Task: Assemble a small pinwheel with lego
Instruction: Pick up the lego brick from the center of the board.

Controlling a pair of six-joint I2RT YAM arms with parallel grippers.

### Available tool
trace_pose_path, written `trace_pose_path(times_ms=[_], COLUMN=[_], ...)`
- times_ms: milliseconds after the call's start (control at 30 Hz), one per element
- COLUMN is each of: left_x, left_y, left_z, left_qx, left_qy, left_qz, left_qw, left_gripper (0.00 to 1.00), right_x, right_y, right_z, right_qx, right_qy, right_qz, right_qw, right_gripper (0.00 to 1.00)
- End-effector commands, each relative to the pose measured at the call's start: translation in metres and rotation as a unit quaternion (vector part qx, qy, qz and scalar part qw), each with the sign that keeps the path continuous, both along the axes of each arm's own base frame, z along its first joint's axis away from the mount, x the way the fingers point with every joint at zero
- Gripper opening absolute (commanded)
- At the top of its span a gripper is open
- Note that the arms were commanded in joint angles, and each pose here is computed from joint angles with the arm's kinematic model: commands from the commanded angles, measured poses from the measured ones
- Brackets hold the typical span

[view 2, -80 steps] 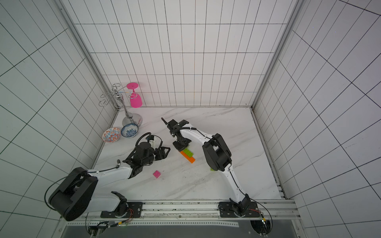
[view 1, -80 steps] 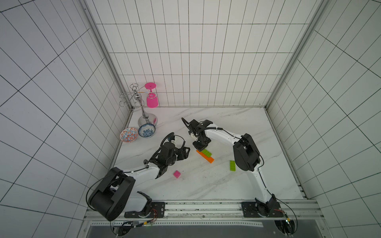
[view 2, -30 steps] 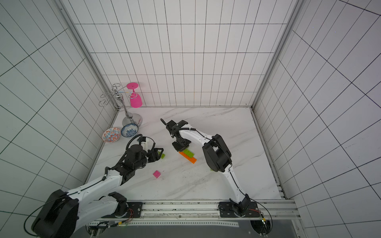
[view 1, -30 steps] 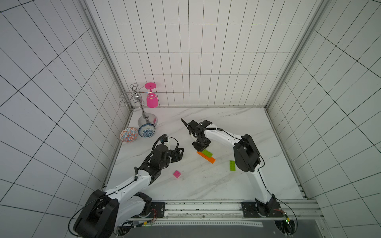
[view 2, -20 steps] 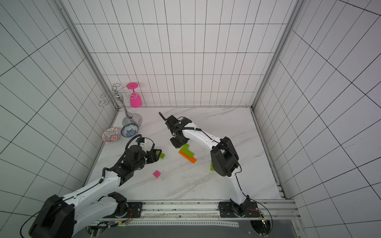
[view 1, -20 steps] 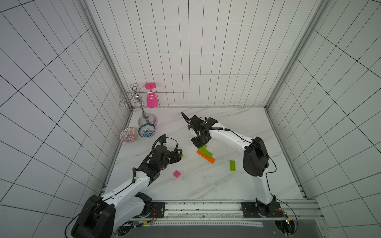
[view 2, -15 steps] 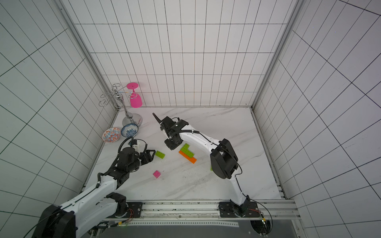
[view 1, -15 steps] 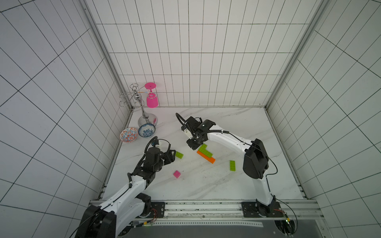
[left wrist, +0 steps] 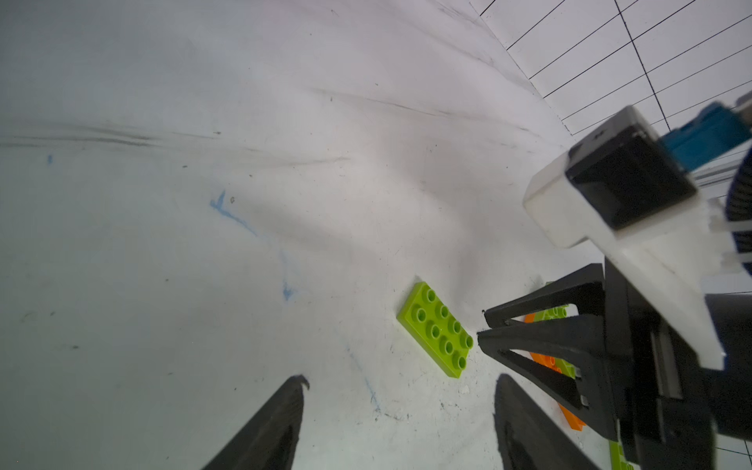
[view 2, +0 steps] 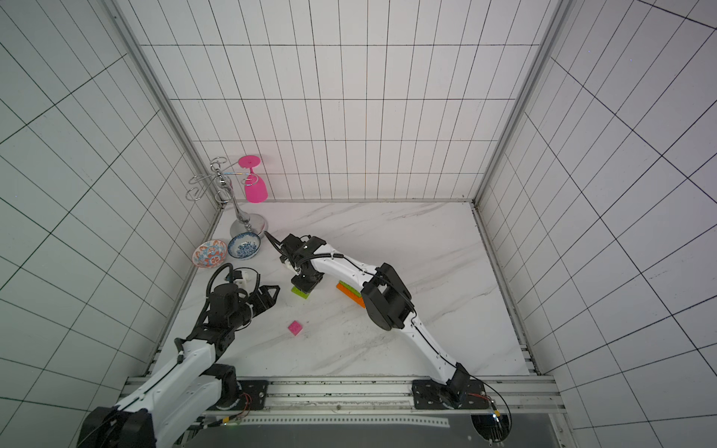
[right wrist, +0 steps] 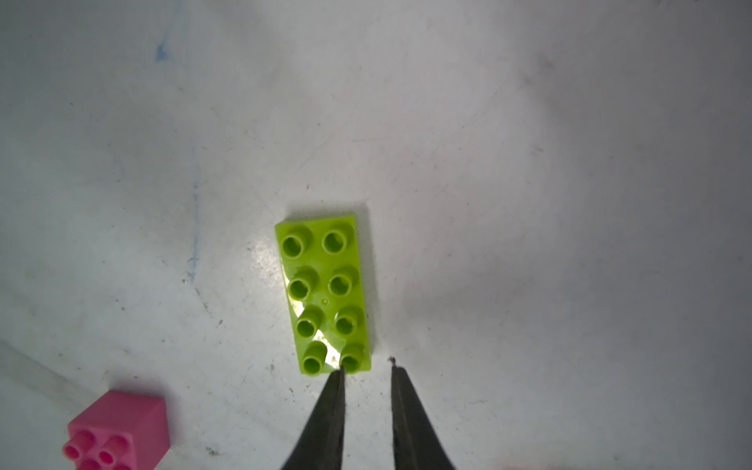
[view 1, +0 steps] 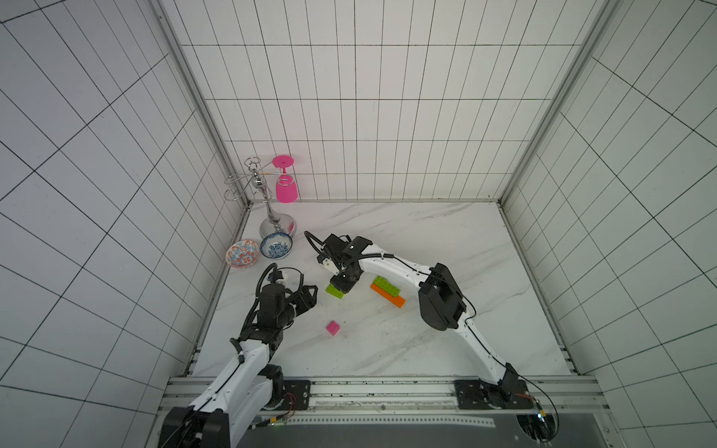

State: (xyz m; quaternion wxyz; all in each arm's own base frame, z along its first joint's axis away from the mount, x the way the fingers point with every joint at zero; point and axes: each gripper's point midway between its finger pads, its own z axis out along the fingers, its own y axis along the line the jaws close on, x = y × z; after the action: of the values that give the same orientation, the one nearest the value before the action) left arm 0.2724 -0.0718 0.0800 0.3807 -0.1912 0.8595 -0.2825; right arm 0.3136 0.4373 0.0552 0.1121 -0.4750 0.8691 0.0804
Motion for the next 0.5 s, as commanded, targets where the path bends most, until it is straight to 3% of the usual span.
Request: trace_pose_path(times_ms=[0, 467], left_x=[0.003, 0.003], left_y=[-0.001, 0.000], left_z=[0.007, 0.007], left_qx=[-0.007, -0.003], left_qy=[-0.012, -0.012], left_qz=[-0.002, -0.001], left_qw=[1.000, 1.000], left_gripper=[0.75, 0.75], right_x=[0.004, -0.006], right_y=[0.005, 0.003], right_z=[0.011, -0.009], right_qx=[0.003, -0.012], right_qy=[-0.008, 0.026], right_qz=[0.016, 0.021], right_qw=[1.000, 0.999], right_gripper=[0.22, 0.21])
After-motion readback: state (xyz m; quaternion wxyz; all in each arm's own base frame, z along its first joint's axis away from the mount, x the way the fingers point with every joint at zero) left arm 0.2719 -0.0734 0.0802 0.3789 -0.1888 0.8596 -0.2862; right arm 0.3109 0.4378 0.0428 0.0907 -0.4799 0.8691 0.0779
